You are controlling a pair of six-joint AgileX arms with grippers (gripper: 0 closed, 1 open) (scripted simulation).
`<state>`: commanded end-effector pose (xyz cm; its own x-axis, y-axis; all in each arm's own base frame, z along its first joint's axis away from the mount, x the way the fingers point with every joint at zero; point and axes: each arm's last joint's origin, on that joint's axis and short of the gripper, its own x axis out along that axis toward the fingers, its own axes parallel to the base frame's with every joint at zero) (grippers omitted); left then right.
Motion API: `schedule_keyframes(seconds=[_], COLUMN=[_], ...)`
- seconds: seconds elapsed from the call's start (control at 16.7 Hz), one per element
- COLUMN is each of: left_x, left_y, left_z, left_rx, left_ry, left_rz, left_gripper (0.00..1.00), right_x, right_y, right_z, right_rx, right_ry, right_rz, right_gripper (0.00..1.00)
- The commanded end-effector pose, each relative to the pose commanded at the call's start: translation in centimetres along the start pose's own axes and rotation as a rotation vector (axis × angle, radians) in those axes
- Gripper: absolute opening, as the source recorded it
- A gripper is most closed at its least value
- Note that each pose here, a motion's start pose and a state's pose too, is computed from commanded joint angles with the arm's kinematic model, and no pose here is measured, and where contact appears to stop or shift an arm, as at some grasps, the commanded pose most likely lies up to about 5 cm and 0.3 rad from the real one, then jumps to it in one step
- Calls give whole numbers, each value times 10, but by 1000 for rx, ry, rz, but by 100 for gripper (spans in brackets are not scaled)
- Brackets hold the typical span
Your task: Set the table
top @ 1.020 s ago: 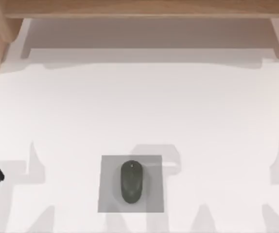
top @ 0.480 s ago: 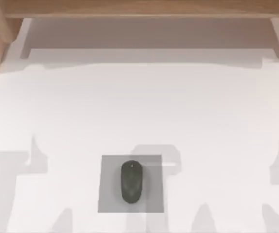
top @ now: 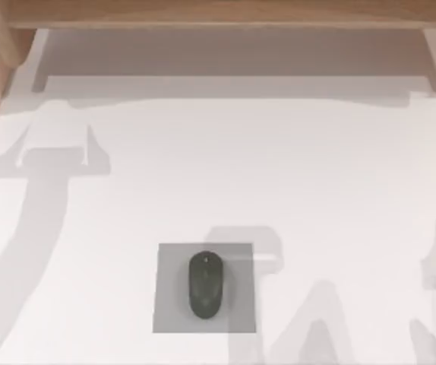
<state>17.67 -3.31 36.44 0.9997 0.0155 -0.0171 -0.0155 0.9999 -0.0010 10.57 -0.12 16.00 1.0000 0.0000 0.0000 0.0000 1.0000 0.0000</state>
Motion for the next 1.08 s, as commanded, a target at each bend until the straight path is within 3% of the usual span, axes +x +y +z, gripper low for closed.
schedule_keyframes(seconds=[0.24,0.42,0.78,1.08], left_x=[73,130,204,224], left_y=[-50,-103,-210,-258], left_z=[72,99,95,74], left_rx=[-6,-11,-16,-13], left_ry=[-6,-12,-26,-28], left_rz=[-21,-36,-45,-35], left_gripper=[100,100,100,100], right_x=[0,0,0,0], right_y=[0,0,0,0], right_z=[0,0,0,0], right_rx=[0,0,0,0], right_ry=[0,0,0,0], right_rz=[0,0,0,0], right_gripper=[100,100,100,100])
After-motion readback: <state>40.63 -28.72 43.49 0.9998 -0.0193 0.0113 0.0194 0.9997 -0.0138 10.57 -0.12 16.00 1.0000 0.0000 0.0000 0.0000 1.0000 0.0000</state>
